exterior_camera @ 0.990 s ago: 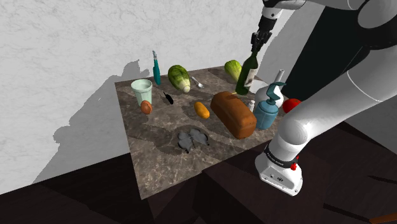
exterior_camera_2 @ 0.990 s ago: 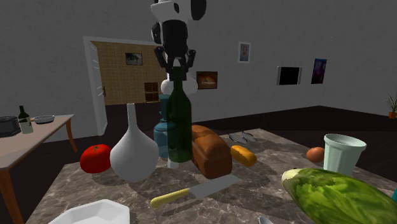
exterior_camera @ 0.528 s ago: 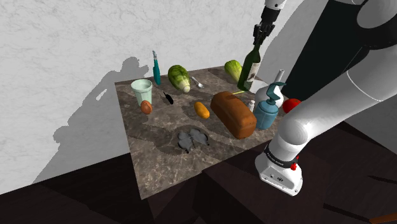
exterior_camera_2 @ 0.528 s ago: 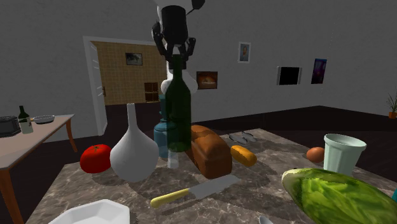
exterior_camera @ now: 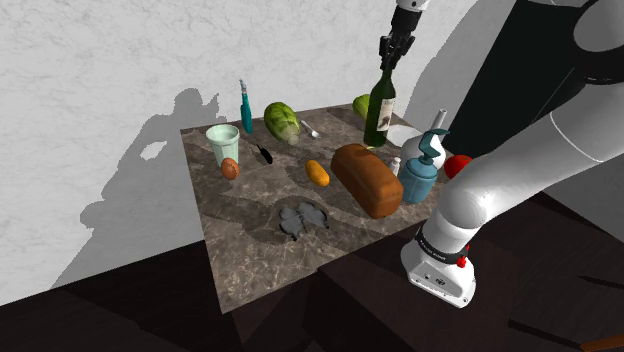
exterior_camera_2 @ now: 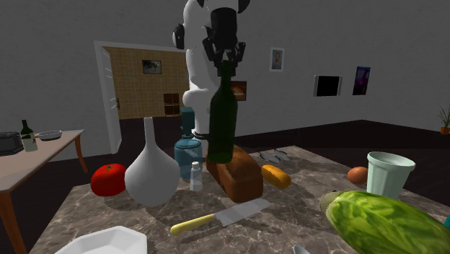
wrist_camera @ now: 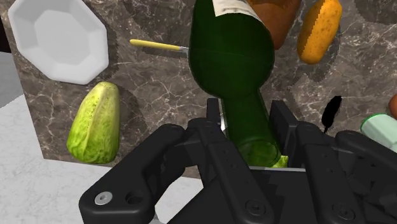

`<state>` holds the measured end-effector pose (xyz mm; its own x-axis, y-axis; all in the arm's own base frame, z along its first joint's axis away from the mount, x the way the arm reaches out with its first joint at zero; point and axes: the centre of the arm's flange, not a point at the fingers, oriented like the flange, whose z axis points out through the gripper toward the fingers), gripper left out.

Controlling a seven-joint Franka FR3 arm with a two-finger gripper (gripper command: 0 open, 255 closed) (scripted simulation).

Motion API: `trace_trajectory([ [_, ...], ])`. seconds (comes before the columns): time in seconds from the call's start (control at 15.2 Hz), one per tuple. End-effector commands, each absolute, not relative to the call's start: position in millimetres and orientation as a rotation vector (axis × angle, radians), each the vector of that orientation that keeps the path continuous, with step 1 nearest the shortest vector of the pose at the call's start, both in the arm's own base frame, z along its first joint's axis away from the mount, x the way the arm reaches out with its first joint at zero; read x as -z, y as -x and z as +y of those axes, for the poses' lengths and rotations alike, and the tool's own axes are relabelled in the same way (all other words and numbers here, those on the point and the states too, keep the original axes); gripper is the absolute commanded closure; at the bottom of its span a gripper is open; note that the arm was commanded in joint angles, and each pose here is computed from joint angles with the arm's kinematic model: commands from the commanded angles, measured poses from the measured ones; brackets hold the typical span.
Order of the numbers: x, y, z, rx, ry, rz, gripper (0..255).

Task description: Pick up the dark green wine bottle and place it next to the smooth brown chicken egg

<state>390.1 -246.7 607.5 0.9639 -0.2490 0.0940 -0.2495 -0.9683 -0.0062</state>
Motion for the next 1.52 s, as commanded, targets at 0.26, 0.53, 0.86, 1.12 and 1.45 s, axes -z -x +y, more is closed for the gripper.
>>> trace_trajectory([
  [0.26,-607.9,-427.8,-176.5,-0.149,-3.107,-0.397,255],
  [0.53,-608.0,-451.5,-129.3,-0.149,-3.107,-0.397,255],
  [0.86,-608.2,-481.1,-70.3,-0.149,-3.107,-0.397,255],
  [1.12,-608.3,-504.8,-23.1,-0.149,-3.107,-0.397,255],
  [1.45,-608.5,-534.5,35.8,-0.149,-3.107,-0.397,255],
])
